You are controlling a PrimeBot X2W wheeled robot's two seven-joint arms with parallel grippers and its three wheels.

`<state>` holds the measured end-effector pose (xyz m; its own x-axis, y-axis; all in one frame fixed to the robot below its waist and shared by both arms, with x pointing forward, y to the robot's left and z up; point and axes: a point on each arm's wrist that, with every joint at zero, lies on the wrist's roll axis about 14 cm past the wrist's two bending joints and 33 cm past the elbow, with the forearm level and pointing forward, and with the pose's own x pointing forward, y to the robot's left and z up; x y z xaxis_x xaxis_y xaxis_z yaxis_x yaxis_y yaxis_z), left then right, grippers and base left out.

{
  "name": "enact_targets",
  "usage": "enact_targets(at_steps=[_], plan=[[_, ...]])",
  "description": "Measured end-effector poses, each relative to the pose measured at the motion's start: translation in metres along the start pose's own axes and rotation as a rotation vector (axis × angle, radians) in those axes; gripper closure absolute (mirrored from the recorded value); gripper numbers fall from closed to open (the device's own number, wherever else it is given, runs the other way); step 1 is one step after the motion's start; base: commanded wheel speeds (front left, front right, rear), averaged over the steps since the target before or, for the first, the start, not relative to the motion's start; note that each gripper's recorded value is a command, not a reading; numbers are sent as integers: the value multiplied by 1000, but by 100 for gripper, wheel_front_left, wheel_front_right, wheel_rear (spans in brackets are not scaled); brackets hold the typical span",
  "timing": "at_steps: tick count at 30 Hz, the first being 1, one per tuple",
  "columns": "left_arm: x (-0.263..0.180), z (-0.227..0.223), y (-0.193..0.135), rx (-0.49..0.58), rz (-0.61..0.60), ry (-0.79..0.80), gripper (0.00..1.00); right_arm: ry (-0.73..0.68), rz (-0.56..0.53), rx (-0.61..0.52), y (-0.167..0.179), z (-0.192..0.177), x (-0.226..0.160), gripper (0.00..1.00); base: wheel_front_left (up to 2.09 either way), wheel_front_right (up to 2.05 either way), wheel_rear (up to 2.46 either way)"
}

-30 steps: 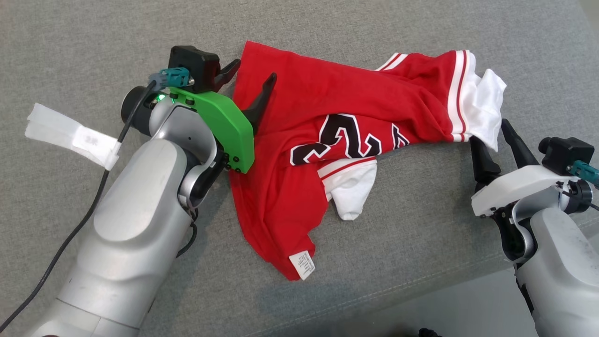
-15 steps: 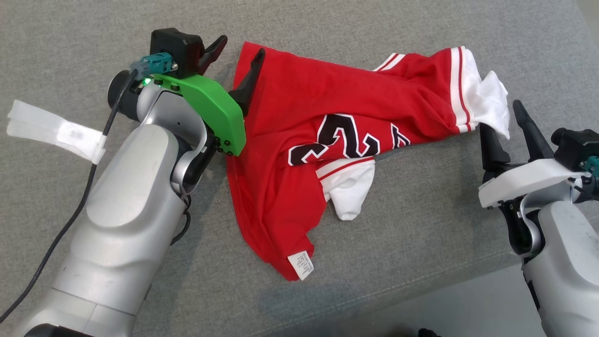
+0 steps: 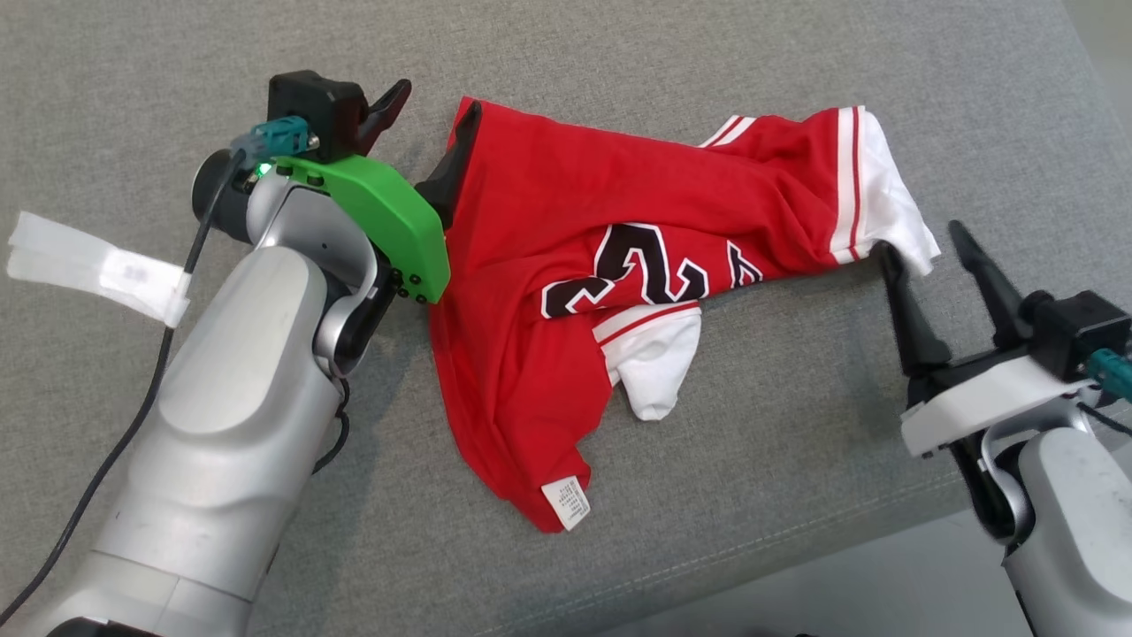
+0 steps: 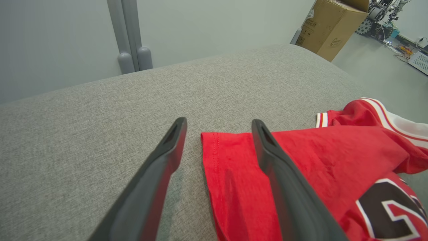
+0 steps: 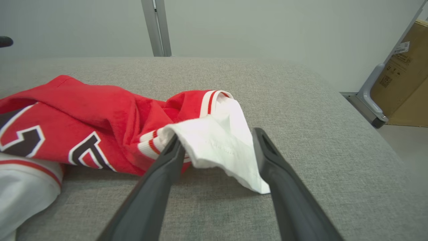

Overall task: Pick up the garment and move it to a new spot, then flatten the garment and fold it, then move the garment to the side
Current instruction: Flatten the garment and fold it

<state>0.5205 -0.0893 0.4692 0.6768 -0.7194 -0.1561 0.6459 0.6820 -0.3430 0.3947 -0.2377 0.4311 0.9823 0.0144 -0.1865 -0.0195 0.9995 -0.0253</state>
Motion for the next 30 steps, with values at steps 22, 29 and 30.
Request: enact_targets(at_steps=[22, 29, 30], plan=[[-66, 29, -6, -106, 97, -247, 0, -208, -89, 188, -4, 55, -50, 0, 0, 0, 0], [-94, 47, 6, -83, 181, -348, 0, -232, -49, 206, 12, 62, -53, 0, 0, 0, 0], [-98, 47, 8, -73, 194, -350, 0, -246, -48, 209, 12, 66, -52, 0, 0, 0, 0]])
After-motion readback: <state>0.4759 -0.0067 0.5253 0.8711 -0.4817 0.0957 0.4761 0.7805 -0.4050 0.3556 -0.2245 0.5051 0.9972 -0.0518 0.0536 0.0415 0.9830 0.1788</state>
